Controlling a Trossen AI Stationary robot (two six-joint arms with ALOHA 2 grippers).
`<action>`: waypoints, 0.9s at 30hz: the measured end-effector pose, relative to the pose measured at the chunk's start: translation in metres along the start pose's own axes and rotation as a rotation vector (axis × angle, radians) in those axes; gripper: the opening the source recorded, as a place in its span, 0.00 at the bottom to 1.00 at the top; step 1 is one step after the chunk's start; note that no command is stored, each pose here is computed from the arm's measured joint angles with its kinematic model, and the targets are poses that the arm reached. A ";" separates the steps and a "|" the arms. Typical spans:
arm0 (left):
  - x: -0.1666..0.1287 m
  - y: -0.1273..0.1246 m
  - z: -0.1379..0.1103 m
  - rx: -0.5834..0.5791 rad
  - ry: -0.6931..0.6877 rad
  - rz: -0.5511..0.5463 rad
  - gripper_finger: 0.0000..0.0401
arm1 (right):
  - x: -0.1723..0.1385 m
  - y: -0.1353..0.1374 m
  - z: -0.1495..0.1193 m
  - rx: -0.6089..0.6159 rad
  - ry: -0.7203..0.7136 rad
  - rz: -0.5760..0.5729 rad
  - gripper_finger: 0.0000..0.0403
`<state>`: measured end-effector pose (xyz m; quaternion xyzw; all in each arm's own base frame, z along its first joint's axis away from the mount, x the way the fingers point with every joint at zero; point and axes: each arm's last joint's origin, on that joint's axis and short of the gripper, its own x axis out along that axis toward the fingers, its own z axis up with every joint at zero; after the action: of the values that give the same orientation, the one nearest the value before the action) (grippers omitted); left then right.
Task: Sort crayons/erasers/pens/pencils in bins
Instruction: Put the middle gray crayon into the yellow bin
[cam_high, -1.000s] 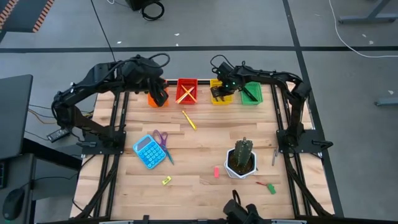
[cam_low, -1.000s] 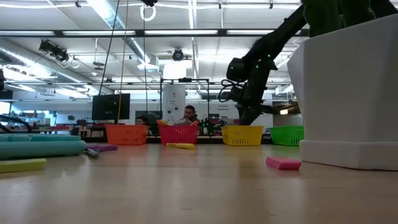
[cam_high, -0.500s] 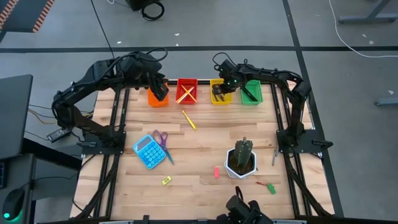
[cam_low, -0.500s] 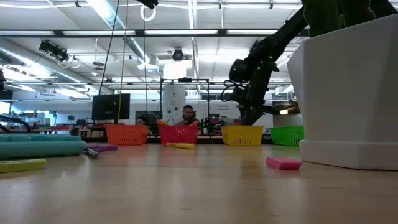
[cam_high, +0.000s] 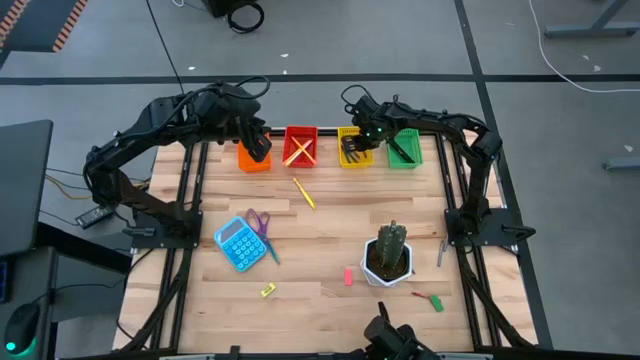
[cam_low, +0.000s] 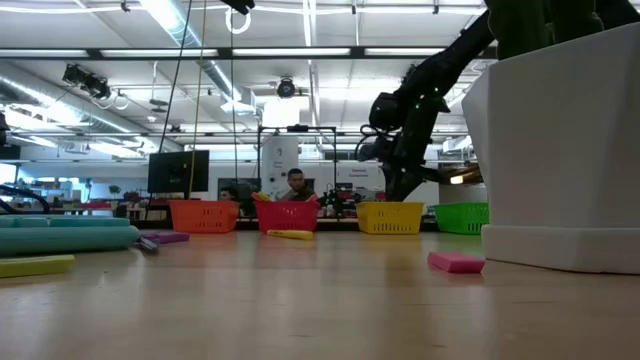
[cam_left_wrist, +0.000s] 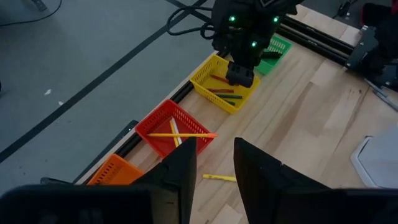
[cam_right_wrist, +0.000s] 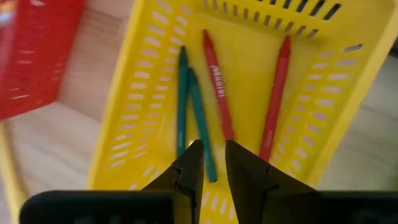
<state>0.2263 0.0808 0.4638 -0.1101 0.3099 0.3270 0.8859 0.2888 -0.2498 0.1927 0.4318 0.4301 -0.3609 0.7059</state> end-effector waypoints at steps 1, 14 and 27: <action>0.000 0.000 0.000 0.000 0.000 0.000 0.29 | -0.004 0.001 0.000 -0.002 0.000 0.020 0.18; 0.000 0.000 0.000 0.035 0.002 0.000 0.30 | -0.091 0.003 -0.052 -0.079 0.199 -0.077 0.19; -0.001 0.000 -0.008 0.079 0.079 0.013 0.29 | -0.108 -0.027 -0.142 0.151 0.420 -0.103 0.34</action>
<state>0.2217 0.0776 0.4578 -0.0857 0.3581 0.3155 0.8746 0.1828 -0.1139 0.2473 0.5266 0.5609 -0.3297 0.5472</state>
